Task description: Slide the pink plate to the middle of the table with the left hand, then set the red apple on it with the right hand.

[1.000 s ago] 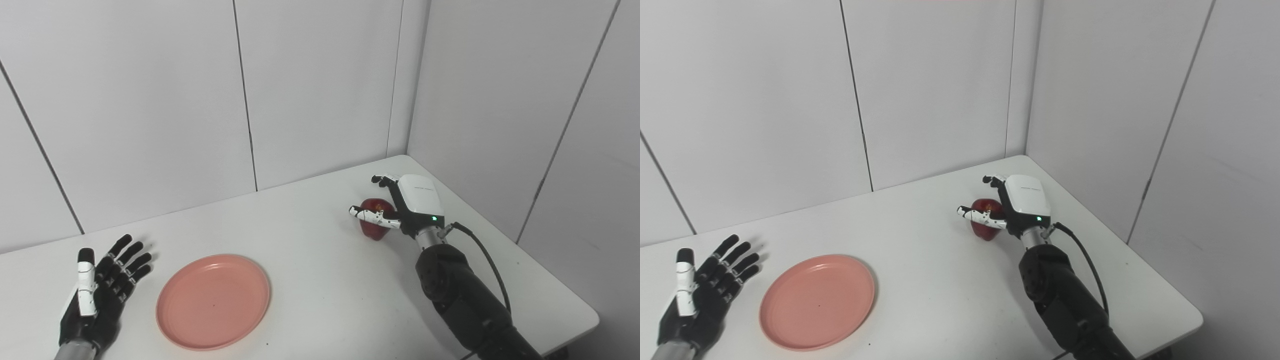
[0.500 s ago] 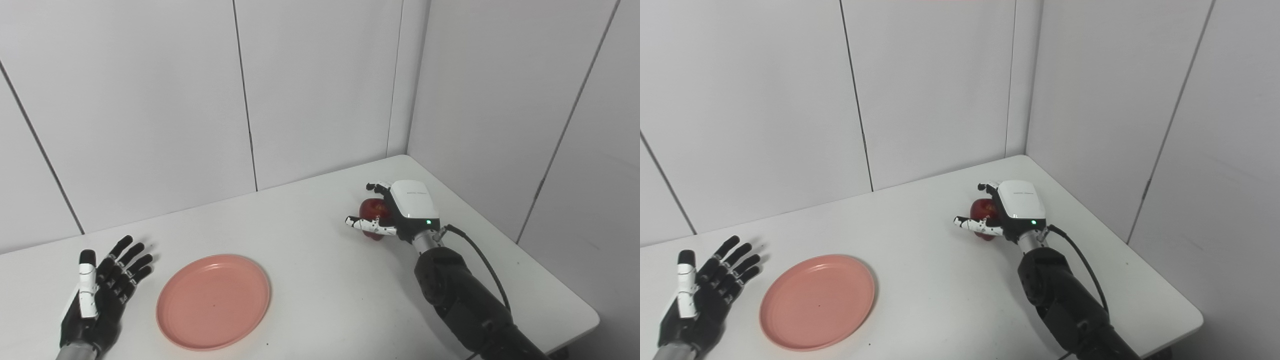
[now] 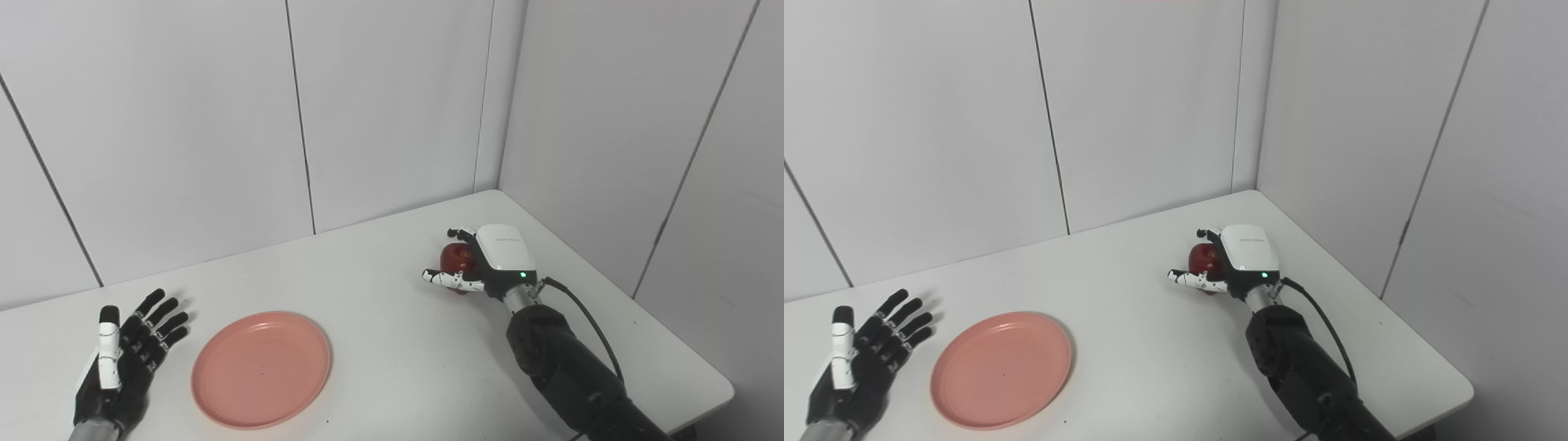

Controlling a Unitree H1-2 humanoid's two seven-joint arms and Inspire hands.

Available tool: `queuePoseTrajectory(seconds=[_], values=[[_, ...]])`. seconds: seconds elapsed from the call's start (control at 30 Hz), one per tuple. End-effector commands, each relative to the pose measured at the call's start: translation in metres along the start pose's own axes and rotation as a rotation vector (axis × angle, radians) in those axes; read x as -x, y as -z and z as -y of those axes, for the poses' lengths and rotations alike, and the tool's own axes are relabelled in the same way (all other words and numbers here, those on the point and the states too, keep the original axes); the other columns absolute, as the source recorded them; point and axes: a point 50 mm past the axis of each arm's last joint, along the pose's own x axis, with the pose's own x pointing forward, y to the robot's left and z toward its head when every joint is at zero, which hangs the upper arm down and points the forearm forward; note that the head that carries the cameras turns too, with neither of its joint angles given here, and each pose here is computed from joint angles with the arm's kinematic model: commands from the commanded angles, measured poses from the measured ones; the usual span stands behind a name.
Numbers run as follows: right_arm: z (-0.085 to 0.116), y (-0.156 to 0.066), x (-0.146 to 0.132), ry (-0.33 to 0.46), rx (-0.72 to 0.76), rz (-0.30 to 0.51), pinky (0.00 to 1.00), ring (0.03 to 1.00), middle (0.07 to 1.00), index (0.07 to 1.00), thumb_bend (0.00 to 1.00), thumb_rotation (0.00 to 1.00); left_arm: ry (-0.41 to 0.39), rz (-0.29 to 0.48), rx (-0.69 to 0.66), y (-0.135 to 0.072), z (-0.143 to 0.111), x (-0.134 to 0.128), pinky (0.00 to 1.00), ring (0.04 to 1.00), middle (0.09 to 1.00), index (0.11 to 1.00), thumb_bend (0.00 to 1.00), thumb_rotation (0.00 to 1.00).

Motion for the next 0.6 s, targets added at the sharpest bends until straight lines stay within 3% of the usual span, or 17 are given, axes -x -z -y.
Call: queuePoseTrajectory(seconds=[0.0,0.57], values=[[0.0244,-0.0034,-0.0197,0.071,0.007,0.018,0.69,0.727,0.743,0.735,0.82,0.89,-0.013,-0.098,0.014,0.017,-0.0029,0.0066,0.85,0.831,0.88,0.858,0.8,1.0],[0.02,-0.001,-0.0178,0.058,0.006,0.014,0.67,0.709,0.74,0.735,0.8,0.88,-0.008,-0.098,0.01,0.0191,-0.0019,0.0072,0.84,0.827,0.876,0.844,0.81,1.0]])
